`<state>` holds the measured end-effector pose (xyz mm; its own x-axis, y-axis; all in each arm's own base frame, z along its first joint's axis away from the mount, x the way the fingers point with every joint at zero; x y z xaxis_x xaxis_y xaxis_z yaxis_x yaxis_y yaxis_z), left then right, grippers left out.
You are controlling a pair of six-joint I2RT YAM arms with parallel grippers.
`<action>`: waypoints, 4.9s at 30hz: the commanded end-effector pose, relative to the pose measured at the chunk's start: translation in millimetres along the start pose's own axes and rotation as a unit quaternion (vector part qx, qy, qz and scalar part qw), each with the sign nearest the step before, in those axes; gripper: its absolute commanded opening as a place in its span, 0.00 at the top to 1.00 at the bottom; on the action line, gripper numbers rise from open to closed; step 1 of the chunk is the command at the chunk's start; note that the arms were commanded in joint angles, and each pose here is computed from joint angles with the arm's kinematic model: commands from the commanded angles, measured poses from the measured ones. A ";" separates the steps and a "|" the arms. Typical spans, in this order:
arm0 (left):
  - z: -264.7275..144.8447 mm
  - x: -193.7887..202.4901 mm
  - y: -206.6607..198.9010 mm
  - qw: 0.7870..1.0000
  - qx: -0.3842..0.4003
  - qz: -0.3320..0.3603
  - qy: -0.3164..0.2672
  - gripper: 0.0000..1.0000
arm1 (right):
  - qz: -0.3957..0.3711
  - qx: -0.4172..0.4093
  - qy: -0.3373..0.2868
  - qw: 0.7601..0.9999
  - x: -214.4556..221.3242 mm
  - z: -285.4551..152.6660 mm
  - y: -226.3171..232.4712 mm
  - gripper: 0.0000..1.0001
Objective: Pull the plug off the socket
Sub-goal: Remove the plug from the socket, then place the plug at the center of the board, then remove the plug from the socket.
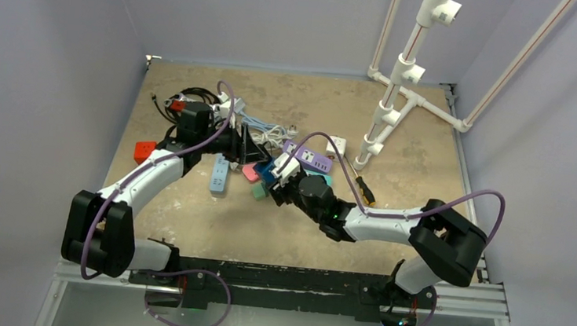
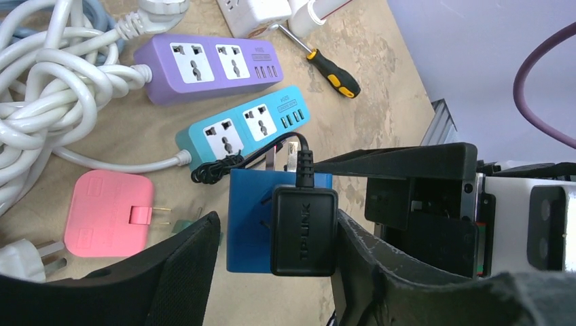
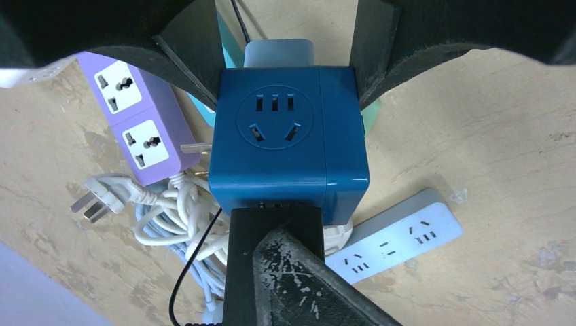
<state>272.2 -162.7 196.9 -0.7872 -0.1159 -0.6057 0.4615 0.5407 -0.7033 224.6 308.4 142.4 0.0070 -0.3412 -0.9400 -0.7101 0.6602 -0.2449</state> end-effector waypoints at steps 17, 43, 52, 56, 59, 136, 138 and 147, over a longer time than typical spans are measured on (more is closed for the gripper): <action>-19.6 -22.4 -18.5 0.993 -0.032 0.092 -0.069 1.00 | 0.010 -0.012 0.016 1.000 -6.1 28.7 14.7 1.00; -20.5 -17.7 68.0 0.974 -0.218 -0.028 -0.060 1.00 | 0.069 0.066 -0.146 0.985 -66.0 -50.3 -30.7 1.00; -17.4 -11.5 81.0 0.967 -0.246 -0.045 -0.040 0.36 | 0.075 0.050 -0.149 0.985 -66.4 -48.7 -26.2 1.00; -25.9 -17.4 81.3 0.959 -0.277 -0.033 -0.056 0.04 | 0.077 0.046 -0.149 0.985 -66.6 -48.1 -25.1 1.00; -37.9 -26.6 74.7 0.951 -0.298 -0.012 -0.086 0.01 | 0.079 0.046 -0.155 0.984 -67.7 -50.3 -25.6 1.00; 11.4 9.7 -31.6 0.996 0.012 0.093 -0.010 1.00 | 0.037 0.014 -0.130 0.991 -65.2 -39.0 -10.7 0.01; 8.6 1.9 -29.4 0.995 0.016 0.090 -0.026 1.00 | 0.044 0.006 -0.141 0.989 -67.1 -41.8 -14.8 0.01; -8.3 -11.9 -40.0 0.993 0.071 0.086 -0.041 1.00 | 0.070 -0.015 -0.173 0.982 -63.7 -49.2 -30.7 0.01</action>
<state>264.1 -172.4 200.0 -0.7254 -0.0812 -0.6835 0.5408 0.5470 -0.6390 217.4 276.3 212.5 0.1215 -0.0770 -0.9896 -0.7018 0.6984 -0.1406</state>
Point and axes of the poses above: each gripper's point midway between its finger pads, its own z axis out along the fingers, its own y axis along the line the jaws close on, x = y × z, the point moved 6 cm from there along -z, back along the fingers, and after that the axes turned 5 degrees about -z, right-handed, at the moved point
